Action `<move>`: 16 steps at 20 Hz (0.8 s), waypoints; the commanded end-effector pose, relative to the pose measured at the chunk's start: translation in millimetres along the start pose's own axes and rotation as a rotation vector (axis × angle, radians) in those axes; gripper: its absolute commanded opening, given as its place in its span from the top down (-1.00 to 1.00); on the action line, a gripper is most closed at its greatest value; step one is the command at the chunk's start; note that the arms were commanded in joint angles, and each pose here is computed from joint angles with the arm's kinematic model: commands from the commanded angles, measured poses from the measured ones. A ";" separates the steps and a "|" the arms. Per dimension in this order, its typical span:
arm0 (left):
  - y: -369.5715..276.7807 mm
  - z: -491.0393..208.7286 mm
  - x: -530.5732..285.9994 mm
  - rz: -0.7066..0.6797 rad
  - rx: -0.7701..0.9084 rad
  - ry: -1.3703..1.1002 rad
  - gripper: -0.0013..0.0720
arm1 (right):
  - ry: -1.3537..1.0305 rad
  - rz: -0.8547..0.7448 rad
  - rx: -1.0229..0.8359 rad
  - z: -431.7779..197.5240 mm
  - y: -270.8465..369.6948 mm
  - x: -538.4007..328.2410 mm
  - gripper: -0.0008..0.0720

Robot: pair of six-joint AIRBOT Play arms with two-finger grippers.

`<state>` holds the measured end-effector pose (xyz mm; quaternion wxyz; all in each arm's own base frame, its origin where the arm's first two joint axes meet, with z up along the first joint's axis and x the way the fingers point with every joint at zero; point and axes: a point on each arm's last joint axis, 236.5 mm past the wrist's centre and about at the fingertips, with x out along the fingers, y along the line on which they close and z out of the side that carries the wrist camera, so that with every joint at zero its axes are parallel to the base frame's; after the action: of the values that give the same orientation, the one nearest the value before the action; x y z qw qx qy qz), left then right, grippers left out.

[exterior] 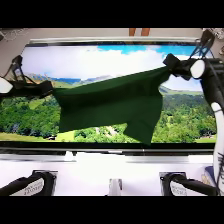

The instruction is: Fold the shirts.

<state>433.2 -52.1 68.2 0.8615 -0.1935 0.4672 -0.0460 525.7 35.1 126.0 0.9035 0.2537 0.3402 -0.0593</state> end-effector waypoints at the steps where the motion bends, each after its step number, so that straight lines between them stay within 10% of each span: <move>1: 6.6 2.1 40.5 -0.019 -0.070 0.005 0.86 | 0.097 0.037 0.149 -33.2 4.7 44.8 0.90; 4: 4.3 -16.6 66.5 -0.056 -0.147 0.091 0.73 | 0.193 0.043 0.237 -63.7 3.0 72.8 0.80; 6: 7.4 -31.8 70.4 -0.055 -0.158 0.166 -0.68 | 0.210 0.049 0.250 -67.0 3.0 75.2 -0.30; 7: 16.9 -39.1 62.8 -0.035 -0.098 0.219 -1.00 | 0.218 0.043 0.184 -61.7 -3.5 69.2 -0.40; 11: 125.0 -77.8 0.9 0.235 0.036 0.502 -0.91 | 0.433 -0.097 0.075 -65.1 -101.0 33.4 -0.39; 13: 142.7 -97.8 -3.7 0.200 -0.169 0.532 -0.52 | 0.561 -0.144 0.093 -82.3 -143.5 12.7 -0.39; 16: 123.5 -144.2 15.2 0.012 -0.338 0.607 -0.69 | 0.685 -0.150 0.051 -106.4 -163.4 -4.0 -0.40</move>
<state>344.0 30.6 -43.5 0.6960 -0.2312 0.6798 0.0057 459.0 -43.6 4.3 0.7687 0.2778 0.5713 -0.0745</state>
